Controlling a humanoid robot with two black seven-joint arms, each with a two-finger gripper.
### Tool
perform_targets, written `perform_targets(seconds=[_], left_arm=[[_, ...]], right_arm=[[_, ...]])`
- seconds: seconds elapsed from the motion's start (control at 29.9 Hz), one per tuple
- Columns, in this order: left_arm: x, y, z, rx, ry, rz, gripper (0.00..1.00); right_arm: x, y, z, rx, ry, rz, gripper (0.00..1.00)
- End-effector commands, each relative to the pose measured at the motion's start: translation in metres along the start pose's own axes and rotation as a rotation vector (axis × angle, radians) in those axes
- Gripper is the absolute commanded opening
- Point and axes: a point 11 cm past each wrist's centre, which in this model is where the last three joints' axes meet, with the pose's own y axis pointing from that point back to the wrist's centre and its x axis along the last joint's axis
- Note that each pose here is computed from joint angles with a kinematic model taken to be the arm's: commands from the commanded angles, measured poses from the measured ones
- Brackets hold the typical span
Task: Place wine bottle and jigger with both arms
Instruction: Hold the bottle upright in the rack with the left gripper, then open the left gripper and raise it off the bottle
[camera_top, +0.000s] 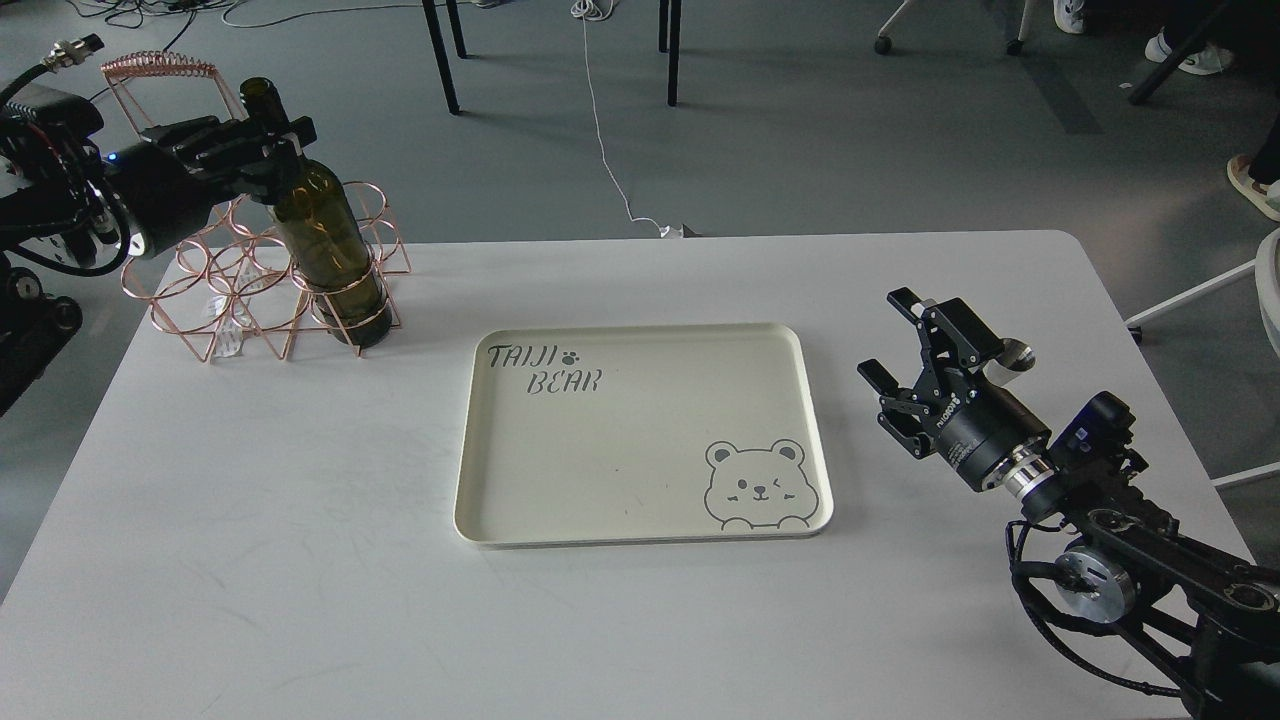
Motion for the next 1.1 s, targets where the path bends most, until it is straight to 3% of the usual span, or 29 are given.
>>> perform_targets(seconds=[0.0, 0.1, 0.27, 0.33, 0.37, 0.43, 0.6, 0.9, 1.07], left_arm=[[0.005, 0.001, -0.005, 0.017, 0.005, 0.007, 0.62], [0.006, 0.002, -0.006, 0.020, -0.003, 0.007, 0.10], [0.005, 0.001, -0.006, 0.017, -0.004, 0.004, 0.06], [0.005, 0.001, -0.006, 0.019, -0.003, 0.002, 0.12], [0.005, 0.001, -0.006, 0.018, -0.002, 0.004, 0.24], [0.006, 0.001, -0.005, 0.017, 0.000, 0.007, 0.64], [0.007, 0.002, -0.006, 0.019, 0.001, 0.009, 0.67], [0.013, 0.003, -0.007, 0.020, 0.029, 0.036, 0.81], [0.050, 0.006, -0.001, -0.012, 0.050, 0.121, 0.88]], right_arm=[[0.000, 0.000, 0.000, -0.001, -0.001, -0.001, 0.99], [-0.001, 0.000, 0.001, -0.002, -0.001, -0.002, 0.99], [-0.001, 0.001, 0.003, -0.006, -0.003, 0.000, 0.99], [-0.001, 0.002, 0.003, -0.007, -0.003, 0.000, 0.99], [-0.001, 0.002, 0.003, -0.007, -0.003, 0.000, 0.99], [-0.001, 0.002, 0.004, -0.008, -0.004, 0.001, 0.99], [-0.001, 0.002, 0.004, -0.008, -0.004, 0.001, 0.99], [-0.001, 0.003, 0.004, -0.010, -0.006, 0.003, 0.99], [0.001, 0.003, 0.003, -0.005, -0.006, 0.006, 0.99]])
